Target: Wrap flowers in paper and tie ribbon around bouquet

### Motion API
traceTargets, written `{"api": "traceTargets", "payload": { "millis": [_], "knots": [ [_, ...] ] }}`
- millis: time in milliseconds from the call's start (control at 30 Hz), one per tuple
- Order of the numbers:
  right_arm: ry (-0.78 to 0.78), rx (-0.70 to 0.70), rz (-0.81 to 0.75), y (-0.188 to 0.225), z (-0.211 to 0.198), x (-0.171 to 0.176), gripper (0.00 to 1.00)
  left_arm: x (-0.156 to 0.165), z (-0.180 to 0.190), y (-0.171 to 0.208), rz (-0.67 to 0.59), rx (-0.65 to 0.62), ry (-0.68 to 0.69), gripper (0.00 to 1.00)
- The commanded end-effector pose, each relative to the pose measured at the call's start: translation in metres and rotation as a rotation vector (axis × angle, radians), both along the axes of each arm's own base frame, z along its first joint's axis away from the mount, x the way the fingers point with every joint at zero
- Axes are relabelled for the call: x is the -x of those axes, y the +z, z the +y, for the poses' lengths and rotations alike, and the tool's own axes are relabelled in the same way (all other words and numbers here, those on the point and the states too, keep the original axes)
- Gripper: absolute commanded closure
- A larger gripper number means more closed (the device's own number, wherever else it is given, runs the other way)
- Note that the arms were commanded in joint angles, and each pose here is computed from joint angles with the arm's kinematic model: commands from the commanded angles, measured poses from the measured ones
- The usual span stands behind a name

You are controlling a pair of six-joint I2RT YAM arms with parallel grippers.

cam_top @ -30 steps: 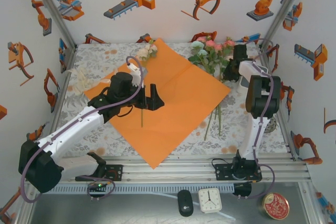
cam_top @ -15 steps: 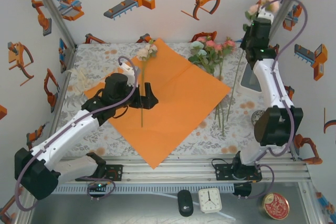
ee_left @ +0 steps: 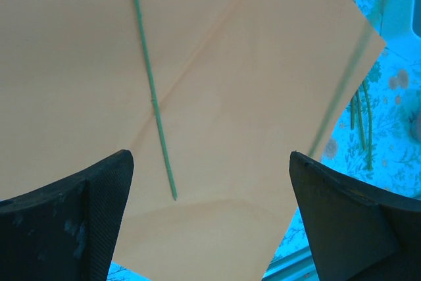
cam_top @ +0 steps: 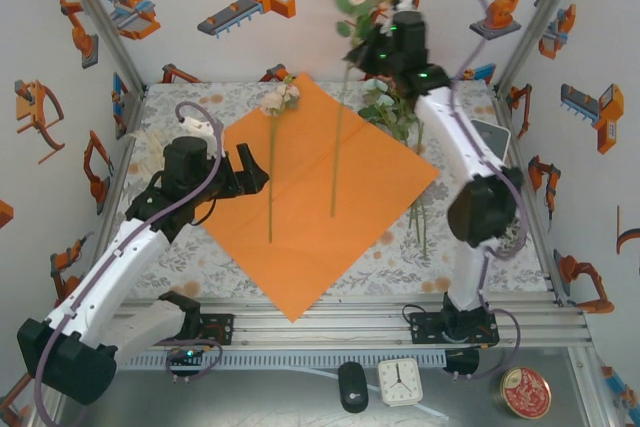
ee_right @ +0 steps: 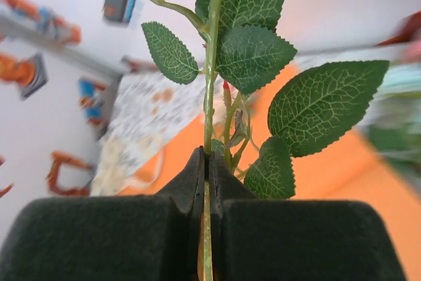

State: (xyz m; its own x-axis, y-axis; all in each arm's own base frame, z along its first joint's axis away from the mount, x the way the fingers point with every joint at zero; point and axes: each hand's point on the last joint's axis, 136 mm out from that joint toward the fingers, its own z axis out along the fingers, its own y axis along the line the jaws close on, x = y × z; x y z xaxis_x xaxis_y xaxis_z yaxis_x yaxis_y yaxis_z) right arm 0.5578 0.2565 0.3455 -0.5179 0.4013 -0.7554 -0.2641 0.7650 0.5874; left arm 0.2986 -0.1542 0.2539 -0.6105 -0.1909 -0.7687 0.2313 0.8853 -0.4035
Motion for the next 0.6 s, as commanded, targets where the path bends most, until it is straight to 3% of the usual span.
{"api": "traceTargets", "payload": {
  "millis": [0,67,167,567],
  "knots": [
    [0.052,-0.068,0.083,-0.04,0.049,-0.023,1.0,0.01,0.0,0.0,0.021,0.037,-0.016,0.07],
    [0.063,-0.007,0.119,-0.069,0.075,-0.033,1.0,0.012,0.001,-0.004,0.03,0.039,-0.016,0.06],
    [0.098,-0.057,0.184,-0.11,0.107,-0.045,1.0,0.012,0.003,-0.008,0.038,0.037,-0.012,0.06],
    [0.044,-0.086,0.379,-0.244,0.138,-0.044,0.99,0.01,0.002,-0.016,0.063,0.043,-0.014,0.06]
  ]
}}
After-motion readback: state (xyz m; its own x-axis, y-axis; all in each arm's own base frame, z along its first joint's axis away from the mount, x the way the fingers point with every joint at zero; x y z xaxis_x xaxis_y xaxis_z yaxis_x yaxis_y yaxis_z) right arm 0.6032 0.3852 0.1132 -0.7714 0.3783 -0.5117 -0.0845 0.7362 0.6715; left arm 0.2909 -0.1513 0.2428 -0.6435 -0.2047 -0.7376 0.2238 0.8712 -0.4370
